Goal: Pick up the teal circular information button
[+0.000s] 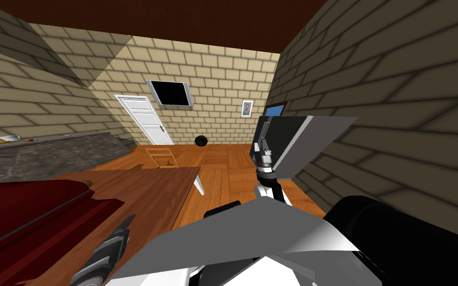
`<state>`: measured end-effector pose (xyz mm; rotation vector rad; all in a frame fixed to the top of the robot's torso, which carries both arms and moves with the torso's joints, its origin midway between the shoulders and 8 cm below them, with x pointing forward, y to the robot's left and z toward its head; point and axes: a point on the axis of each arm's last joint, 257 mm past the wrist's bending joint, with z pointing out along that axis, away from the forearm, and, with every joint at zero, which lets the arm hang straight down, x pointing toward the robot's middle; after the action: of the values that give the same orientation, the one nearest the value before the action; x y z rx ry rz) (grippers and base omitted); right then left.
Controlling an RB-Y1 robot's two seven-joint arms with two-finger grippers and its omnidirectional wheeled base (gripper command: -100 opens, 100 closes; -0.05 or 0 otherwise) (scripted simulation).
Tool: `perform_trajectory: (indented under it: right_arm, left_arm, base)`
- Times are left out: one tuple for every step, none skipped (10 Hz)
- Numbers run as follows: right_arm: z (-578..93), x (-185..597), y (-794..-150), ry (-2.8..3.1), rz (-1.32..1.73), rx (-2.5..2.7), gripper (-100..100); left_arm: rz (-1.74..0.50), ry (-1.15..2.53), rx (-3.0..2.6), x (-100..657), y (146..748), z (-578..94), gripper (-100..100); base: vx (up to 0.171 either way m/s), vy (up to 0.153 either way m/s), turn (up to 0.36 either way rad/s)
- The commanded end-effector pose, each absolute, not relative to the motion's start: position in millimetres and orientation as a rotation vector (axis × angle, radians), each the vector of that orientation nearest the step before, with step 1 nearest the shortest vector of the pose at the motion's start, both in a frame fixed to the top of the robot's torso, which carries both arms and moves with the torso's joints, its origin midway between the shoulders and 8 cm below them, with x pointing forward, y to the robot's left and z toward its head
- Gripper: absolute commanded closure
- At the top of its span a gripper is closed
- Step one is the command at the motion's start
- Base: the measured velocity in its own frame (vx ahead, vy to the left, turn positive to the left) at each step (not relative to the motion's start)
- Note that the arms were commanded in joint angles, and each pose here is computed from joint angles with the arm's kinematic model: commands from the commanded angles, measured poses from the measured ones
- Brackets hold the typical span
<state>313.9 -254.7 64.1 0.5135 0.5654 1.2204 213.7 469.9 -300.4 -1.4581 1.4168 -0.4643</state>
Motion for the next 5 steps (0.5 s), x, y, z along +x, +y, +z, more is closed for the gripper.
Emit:
perform_trajectory:
  right_arm:
    - [64.1, 313.9, -254.7, 0.565, 1.220, 0.513, 0]
    - [64.1, 313.9, -254.7, 0.565, 1.220, 0.513, 0]
    - [64.1, 313.9, -254.7, 0.565, 1.220, 0.513, 0]
    - [64.1, 313.9, -254.7, 0.565, 1.220, 0.513, 0]
    - [64.1, 313.9, -254.7, 0.565, 1.220, 0.513, 0]
  left_arm:
    - [-0.423, 1.445, -1.500, 201.0, 474.5, -310.2, -100]
    - [-0.378, 1.475, -1.535, 184.7, 482.9, -321.4, -100]
    - [-0.362, 1.487, -1.555, 180.8, 483.4, -326.7, -100]
    - [-0.314, 1.520, -1.594, 163.4, 490.9, -338.3, -100]
    - [-0.303, 1.527, -1.607, 160.6, 491.1, -341.6, -100]
  base:
    - [0.051, 0.009, -0.054]
    - [0.049, 0.002, -0.091]
    - [0.043, 0.002, -0.059]
    - [0.046, 0.007, -0.096]
    - [0.044, 0.012, -0.042]
